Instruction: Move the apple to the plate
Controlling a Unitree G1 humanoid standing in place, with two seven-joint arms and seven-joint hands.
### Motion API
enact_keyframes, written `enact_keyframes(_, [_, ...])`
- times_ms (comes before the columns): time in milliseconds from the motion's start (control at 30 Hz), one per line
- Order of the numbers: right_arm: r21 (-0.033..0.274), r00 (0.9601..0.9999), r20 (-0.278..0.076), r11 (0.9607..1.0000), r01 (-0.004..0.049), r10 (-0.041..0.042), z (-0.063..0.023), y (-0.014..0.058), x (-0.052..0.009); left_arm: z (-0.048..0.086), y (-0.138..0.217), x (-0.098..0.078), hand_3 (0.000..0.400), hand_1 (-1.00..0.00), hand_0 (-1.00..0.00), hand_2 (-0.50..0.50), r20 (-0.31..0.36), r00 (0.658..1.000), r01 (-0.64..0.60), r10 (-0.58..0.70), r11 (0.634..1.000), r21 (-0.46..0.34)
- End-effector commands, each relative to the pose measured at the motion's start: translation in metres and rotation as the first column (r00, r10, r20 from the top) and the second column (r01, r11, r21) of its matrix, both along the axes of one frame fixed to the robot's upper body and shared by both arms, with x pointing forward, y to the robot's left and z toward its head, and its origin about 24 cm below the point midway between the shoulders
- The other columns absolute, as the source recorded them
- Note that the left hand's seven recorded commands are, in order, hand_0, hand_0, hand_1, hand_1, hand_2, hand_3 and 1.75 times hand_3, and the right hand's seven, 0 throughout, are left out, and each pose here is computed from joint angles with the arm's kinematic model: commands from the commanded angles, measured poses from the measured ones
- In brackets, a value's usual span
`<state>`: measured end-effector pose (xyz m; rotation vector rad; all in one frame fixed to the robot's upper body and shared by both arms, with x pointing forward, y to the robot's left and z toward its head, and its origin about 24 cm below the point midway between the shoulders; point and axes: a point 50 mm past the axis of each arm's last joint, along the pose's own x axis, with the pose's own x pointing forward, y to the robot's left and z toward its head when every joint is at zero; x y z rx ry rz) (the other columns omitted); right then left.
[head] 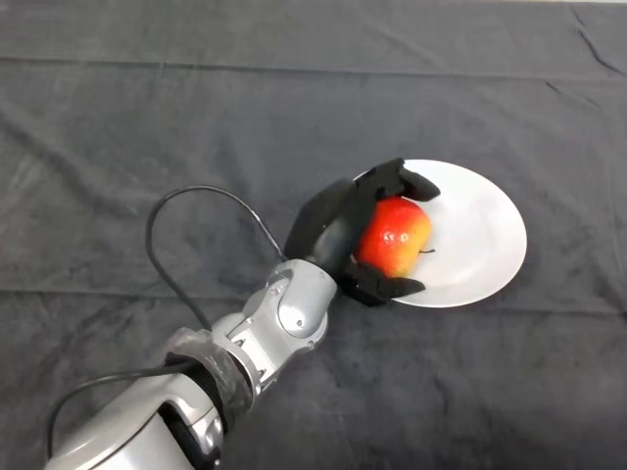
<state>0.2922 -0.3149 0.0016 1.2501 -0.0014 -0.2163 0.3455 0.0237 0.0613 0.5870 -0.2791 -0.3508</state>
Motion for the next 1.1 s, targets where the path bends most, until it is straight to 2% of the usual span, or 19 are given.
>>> enact_keyframes(33, [0.005, 0.9999, 0.014, 1.0000, 0.0039, -0.0039, 0.0072, -0.0032, 0.0049, 0.0308, -0.0143, 0.0100, 0.400, -1.00, -1.00, 0.00, 0.083, 0.995, 0.057, -0.059, 0.998, 0.024])
enact_keyframes(600, [0.005, 0.9999, 0.014, 1.0000, 0.0039, -0.0039, 0.0072, -0.0032, 0.0049, 0.0228, -0.0213, 0.0052, 0.400, -1.00, -1.00, 0.00, 0.043, 0.993, 0.106, -0.111, 0.989, 0.101])
enact_keyframes(633, [0.005, 0.9999, 0.014, 1.0000, 0.0039, -0.0039, 0.0072, -0.0032, 0.0049, 0.0226, -0.0213, 0.0052, 0.400, -1.00, -0.91, 0.04, 0.042, 0.993, 0.106, -0.111, 0.989, 0.104])
enact_keyframes(667, [0.005, 0.9999, 0.014, 1.0000, 0.0039, -0.0039, 0.0072, -0.0032, 0.0049, 0.0224, -0.0214, 0.0053, 0.322, -0.80, -0.39, 0.21, 0.040, 0.993, 0.106, -0.111, 0.989, 0.106])
enact_keyframes(700, [0.005, 0.9999, 0.014, 1.0000, 0.0039, -0.0039, 0.0072, -0.0032, 0.0049, 0.0223, -0.0215, 0.0053, 0.268, -0.67, -0.13, 0.27, 0.039, 0.993, 0.106, -0.110, 0.989, 0.107])
enact_keyframes(733, [0.005, 0.9999, 0.014, 1.0000, 0.0039, -0.0039, 0.0072, -0.0033, 0.0049, 0.0223, -0.0216, 0.0054, 0.115, -0.29, 0.00, 0.14, 0.037, 0.993, 0.105, -0.110, 0.989, 0.108])
enact_keyframes(767, [0.005, 0.9999, 0.014, 1.0000, 0.0039, -0.0039, 0.0072, -0.0033, 0.0049, 0.0222, -0.0217, 0.0055, 0.052, -0.13, 0.00, 0.06, 0.036, 0.993, 0.105, -0.109, 0.989, 0.109])
enact_keyframes(833, [0.005, 0.9999, 0.014, 1.0000, 0.0039, -0.0040, 0.0072, -0.0033, 0.0049, 0.0221, -0.0216, 0.0057, 0.000, 0.00, 0.00, 0.00, 0.033, 0.994, 0.103, -0.107, 0.989, 0.110])
enact_keyframes(1100, [0.006, 0.9999, 0.015, 1.0000, 0.0039, -0.0040, 0.0072, -0.0033, 0.0049, 0.0219, -0.0211, 0.0066, 0.000, 0.00, 0.00, 0.00, 0.025, 0.995, 0.092, -0.095, 0.990, 0.105])
